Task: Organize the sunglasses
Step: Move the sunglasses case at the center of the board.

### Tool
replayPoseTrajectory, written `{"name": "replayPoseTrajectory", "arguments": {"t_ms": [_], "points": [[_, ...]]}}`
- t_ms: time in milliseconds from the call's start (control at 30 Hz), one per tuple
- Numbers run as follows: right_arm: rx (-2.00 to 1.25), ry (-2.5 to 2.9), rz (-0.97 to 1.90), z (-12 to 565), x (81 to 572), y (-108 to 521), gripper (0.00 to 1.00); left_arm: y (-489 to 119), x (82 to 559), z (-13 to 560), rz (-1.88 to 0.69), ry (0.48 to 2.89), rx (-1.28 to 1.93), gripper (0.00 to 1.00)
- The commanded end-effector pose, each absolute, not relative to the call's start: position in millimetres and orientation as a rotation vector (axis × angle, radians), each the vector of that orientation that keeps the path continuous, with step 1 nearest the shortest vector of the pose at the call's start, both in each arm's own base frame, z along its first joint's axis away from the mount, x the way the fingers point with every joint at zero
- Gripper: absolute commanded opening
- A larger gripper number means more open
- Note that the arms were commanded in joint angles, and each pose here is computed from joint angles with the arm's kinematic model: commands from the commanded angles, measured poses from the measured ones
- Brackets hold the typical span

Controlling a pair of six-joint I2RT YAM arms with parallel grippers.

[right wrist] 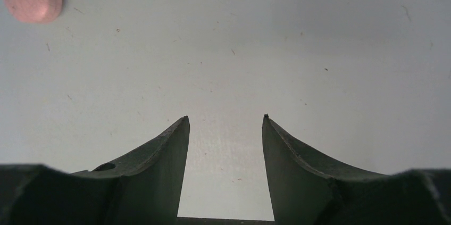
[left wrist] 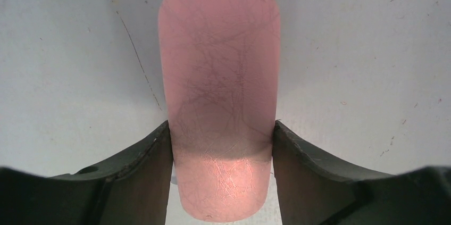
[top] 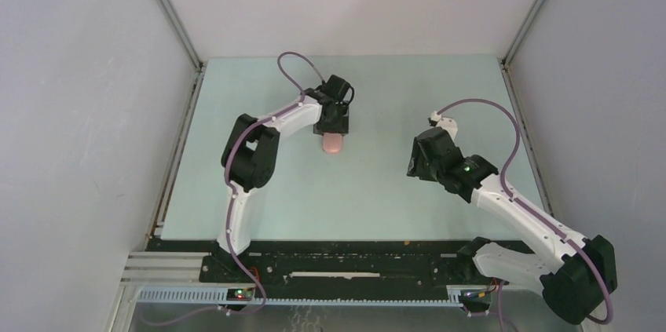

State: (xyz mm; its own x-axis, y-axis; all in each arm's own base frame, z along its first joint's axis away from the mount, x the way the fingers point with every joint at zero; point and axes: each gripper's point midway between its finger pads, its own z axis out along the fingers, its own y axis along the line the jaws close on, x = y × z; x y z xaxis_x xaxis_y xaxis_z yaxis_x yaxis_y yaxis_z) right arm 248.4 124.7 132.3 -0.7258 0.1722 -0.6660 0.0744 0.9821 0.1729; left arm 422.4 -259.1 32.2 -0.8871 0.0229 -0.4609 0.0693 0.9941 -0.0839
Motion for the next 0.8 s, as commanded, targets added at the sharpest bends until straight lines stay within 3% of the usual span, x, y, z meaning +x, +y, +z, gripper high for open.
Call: {"name": "replayPoseTrajectory", "arguments": {"t_ms": [0, 167, 233, 267, 300, 333, 367, 567, 767], "points": [[0.217, 2.365, 0.156, 135, 246, 116, 0.61, -268, 415, 15, -0.213, 2.7, 0.087, 0.26], [0.201, 2.362, 0.185, 137, 245, 119, 0.61, -264, 419, 42, -0.205, 2.646, 0.104, 0.52], [0.202, 2.347, 0.187, 142, 244, 117, 0.61, -262, 423, 65, -0.212, 2.595, 0.094, 0.67], [0.212, 2.331, 0.181, 147, 244, 114, 0.66, -261, 424, 79, -0.221, 2.565, 0.089, 0.75], [0.223, 2.31, 0.168, 154, 244, 109, 0.89, -261, 426, 93, -0.239, 2.537, 0.085, 0.82], [0.241, 2.286, 0.148, 160, 244, 102, 0.98, -261, 427, 109, -0.26, 2.509, 0.08, 0.88], [0.261, 2.26, 0.129, 169, 244, 95, 0.99, -259, 428, 122, -0.28, 2.488, 0.073, 0.91], [0.334, 2.08, 0.128, 233, 240, 63, 1.0, -251, 414, 214, -0.392, 2.337, 0.048, 0.93], [0.348, 1.937, 0.162, 275, 227, 46, 1.0, -221, 359, 283, -0.485, 2.175, 0.06, 0.91]]}}
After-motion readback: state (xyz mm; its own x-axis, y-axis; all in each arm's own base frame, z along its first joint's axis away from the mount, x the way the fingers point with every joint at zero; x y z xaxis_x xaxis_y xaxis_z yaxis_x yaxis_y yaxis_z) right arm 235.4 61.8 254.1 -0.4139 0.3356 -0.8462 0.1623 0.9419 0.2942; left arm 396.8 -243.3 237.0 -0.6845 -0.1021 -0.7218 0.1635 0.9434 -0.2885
